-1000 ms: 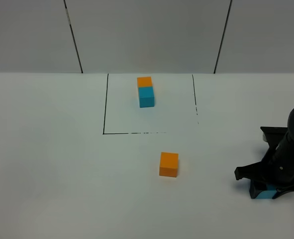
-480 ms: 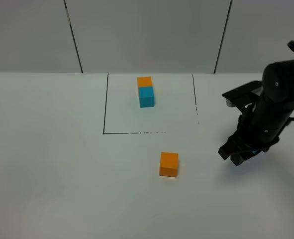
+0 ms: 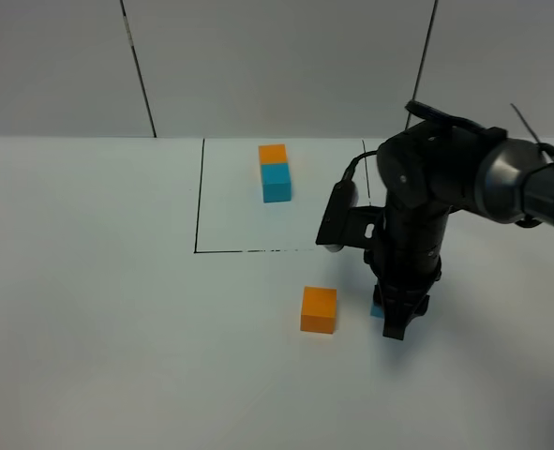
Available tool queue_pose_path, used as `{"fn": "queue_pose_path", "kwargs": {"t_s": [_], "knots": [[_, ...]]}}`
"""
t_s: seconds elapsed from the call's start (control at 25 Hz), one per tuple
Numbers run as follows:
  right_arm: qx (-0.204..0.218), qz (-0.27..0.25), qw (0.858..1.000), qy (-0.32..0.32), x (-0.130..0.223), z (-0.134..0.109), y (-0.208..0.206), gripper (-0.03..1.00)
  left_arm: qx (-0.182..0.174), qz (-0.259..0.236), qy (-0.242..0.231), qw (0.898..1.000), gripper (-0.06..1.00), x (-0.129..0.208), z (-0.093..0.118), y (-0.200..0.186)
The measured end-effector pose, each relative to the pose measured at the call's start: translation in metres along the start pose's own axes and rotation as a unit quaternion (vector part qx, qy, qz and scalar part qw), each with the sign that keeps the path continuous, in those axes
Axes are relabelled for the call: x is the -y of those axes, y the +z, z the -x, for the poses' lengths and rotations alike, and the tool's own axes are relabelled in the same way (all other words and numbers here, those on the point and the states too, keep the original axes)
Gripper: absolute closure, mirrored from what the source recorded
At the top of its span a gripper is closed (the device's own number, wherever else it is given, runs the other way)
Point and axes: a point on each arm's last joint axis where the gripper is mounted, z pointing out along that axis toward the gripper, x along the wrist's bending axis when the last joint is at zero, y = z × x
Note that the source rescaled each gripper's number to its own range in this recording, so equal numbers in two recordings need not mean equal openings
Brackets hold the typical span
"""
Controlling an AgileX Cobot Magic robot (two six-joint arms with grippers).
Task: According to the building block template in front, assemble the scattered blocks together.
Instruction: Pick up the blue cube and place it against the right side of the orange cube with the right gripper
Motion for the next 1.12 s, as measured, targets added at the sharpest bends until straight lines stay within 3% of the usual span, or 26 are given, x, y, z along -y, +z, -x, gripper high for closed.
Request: {"fn": "queue_pose_path", "kwargs": {"t_s": [0.24,0.8,1.12], "knots": [[0.005,0.004,0.999,-0.036,-0.017,0.003,0.017,0.96,0.0,0.0,0.0,1.0,0.21,0.0,0.0,0.0],[0.01,0.012,0.999,-0.042,-0.023,0.006,0.037,0.96,0.0,0.0,0.0,1.0,0.21,0.0,0.0,0.0],[-0.011,0.001,0.999,-0.041,-0.024,0.005,0.057,0.96,0.0,0.0,0.0,1.0,0.21,0.0,0.0,0.0]]}}
